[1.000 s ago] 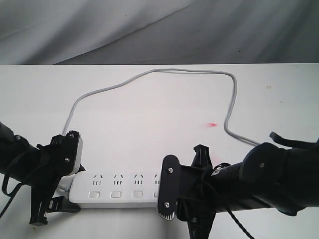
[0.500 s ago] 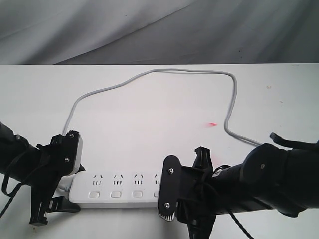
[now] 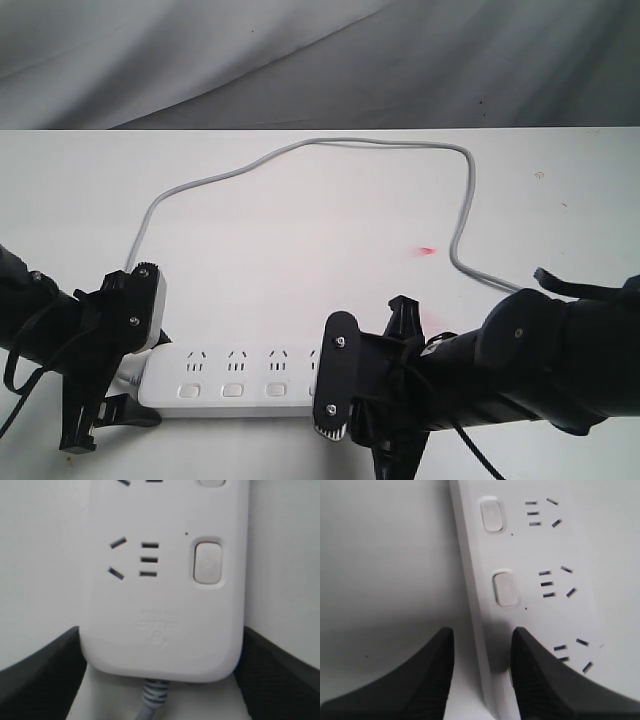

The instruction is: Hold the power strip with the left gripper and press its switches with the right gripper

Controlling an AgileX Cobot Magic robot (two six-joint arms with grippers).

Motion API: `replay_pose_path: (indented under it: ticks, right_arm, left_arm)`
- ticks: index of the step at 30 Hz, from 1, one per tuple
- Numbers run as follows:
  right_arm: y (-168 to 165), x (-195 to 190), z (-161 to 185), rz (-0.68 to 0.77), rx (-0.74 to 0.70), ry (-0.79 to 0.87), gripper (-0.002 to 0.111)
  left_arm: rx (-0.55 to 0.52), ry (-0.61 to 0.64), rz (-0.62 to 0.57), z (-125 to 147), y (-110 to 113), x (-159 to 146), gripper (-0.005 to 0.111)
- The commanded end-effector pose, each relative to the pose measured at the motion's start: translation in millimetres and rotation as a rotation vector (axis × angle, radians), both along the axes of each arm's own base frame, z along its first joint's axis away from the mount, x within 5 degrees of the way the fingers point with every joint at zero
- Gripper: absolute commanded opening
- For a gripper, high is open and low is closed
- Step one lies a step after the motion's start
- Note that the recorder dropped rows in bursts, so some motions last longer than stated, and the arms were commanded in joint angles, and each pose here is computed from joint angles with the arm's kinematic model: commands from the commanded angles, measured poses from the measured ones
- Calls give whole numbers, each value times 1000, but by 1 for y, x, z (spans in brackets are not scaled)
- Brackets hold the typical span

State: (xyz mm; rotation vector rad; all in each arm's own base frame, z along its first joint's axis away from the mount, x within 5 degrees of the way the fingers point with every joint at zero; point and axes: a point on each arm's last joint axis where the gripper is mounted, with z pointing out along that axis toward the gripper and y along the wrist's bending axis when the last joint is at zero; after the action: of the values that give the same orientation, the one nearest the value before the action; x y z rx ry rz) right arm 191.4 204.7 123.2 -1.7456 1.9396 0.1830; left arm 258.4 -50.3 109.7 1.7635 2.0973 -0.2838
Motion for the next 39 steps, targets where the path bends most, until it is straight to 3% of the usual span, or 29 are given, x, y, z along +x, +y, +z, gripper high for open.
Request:
replay_pose_path:
  ticks: [1, 32, 39]
  right_arm:
    - [-3, -3, -10, -9, -16, 59, 35]
    - [-12, -9, -25, -55, -46, 123, 35]
    - [-11, -7, -9, -58, -4, 72, 35]
  left_arm:
    - [26, -22, 4, -2, 3, 3, 54]
    - [26, -22, 4, -2, 3, 3, 54]
    - [26, -22, 4, -2, 3, 3, 54]
